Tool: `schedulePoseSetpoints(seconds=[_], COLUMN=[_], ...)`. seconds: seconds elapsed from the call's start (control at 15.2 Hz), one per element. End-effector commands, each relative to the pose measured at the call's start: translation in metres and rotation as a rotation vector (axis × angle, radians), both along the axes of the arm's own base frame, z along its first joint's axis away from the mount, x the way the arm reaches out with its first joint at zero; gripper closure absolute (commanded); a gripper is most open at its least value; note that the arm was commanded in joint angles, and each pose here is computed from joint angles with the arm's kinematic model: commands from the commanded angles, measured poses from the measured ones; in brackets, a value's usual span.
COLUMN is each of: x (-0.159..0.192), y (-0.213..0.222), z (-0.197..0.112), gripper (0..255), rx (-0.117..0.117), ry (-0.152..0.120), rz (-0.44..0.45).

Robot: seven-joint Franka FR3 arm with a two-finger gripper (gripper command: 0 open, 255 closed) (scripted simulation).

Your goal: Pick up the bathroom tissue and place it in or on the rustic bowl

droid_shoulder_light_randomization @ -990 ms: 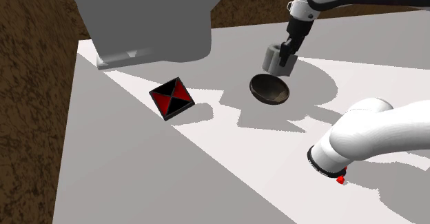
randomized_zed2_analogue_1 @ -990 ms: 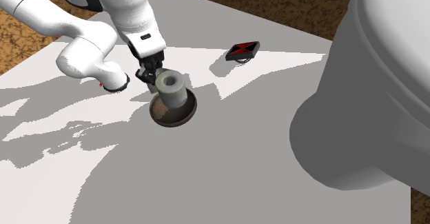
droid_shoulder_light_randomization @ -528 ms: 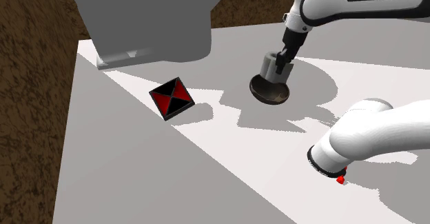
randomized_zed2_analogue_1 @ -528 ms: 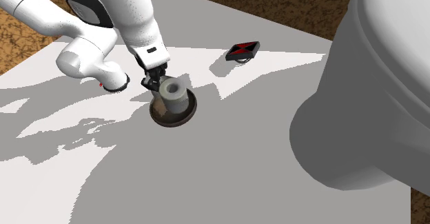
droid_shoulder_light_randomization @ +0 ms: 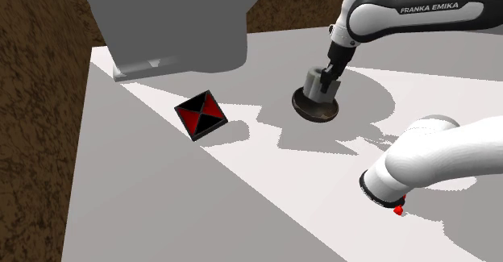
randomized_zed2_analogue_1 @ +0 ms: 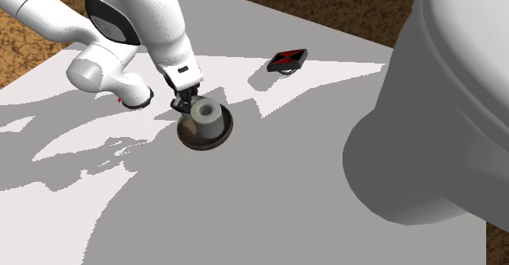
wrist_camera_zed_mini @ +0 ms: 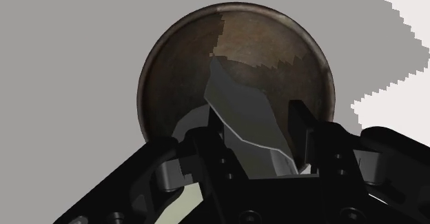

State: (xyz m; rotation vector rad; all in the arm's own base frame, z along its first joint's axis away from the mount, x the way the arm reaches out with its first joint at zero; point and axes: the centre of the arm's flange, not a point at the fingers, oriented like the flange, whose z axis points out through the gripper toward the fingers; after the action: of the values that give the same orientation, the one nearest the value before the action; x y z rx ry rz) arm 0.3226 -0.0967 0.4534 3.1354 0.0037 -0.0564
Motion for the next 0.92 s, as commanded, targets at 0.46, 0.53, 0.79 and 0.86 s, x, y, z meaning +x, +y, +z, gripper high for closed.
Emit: schedulePoseSetpoints(seconds=[0.46,0.53,0.79,0.86], x=[0.0,0.0,0.002,0.002], y=[0.0,0.0,0.0,0.0], z=[0.0,0.0,0.04,0.05], gripper=[0,0,0,0], rx=[0.0,0.0,0.0,0.0], ry=[-0.001,-0.001,-0.001,-0.001], rz=[0.0,0.0,0.0,0.0])
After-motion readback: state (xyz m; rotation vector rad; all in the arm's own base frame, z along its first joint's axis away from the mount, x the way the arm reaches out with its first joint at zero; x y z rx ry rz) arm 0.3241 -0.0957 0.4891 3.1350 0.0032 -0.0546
